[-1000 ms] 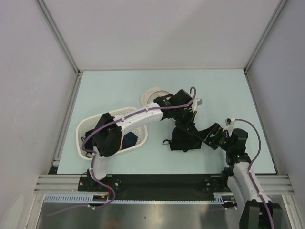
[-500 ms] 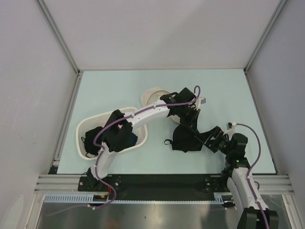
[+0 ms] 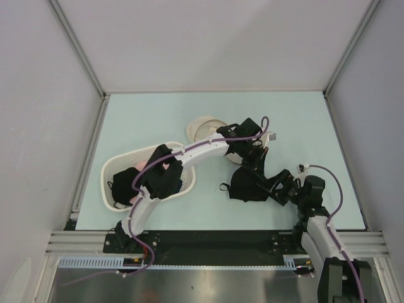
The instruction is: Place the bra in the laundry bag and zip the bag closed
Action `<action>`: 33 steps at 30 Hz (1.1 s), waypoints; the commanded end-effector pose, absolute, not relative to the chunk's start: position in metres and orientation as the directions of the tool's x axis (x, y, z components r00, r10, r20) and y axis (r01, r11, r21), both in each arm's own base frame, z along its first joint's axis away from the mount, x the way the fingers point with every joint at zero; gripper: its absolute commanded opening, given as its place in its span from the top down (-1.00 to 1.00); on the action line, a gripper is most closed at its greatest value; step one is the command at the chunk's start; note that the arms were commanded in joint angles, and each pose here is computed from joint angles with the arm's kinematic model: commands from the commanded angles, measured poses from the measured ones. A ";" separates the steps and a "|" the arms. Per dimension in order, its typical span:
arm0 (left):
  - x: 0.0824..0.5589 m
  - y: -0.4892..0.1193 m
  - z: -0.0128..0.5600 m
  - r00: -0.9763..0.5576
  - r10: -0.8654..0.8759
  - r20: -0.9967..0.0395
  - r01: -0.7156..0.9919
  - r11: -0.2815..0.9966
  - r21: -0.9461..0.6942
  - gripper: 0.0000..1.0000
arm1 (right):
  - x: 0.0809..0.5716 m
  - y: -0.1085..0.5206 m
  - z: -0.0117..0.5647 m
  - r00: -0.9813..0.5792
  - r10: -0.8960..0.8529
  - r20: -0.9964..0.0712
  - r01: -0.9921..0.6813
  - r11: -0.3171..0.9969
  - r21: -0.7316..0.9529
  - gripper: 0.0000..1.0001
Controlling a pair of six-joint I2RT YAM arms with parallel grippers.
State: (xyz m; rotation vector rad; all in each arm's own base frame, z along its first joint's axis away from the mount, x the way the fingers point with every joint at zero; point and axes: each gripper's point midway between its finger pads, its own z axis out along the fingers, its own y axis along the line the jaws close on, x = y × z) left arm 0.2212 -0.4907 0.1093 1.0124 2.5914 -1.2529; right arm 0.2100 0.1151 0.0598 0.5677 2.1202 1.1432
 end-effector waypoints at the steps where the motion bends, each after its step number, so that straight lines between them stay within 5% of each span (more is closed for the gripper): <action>1: 0.227 -0.505 0.133 -0.742 0.516 -0.427 0.640 0.356 -0.681 0.99 | 0.217 0.115 0.065 -0.688 0.619 -0.378 0.019 0.536 0.844 -0.74; 8: 0.227 -0.512 0.126 -0.746 0.525 -0.411 0.625 0.338 -0.703 0.82 | 0.220 0.115 0.065 -0.686 0.626 -0.371 0.023 0.528 0.849 -0.57; 16: 0.252 -0.502 0.156 -0.749 0.460 -0.476 0.647 0.354 -0.675 0.13 | 0.222 0.116 0.061 -0.693 0.633 -0.345 0.047 0.518 0.854 -0.29; 20: 0.275 -0.462 0.230 -0.728 0.351 -0.589 0.686 0.355 -0.636 -0.33 | 0.222 0.115 0.060 -0.696 0.632 -0.340 0.055 0.519 0.853 -0.27; 27: 0.245 -0.388 0.262 -0.715 0.278 -0.642 0.695 0.390 -0.604 -0.36 | 0.225 0.115 0.057 -0.695 0.638 -0.331 0.067 0.515 0.855 -0.20; 30: 0.224 -0.369 0.231 -0.756 0.279 -0.592 0.650 0.419 -0.634 -0.33 | 0.229 0.117 0.058 -0.697 0.630 -0.343 0.045 0.516 0.855 0.04; 33: 0.202 -0.347 0.215 -0.784 0.251 -0.568 0.615 0.441 -0.653 -0.31 | 0.232 0.123 0.061 -0.717 0.598 -0.358 0.017 0.528 0.849 0.54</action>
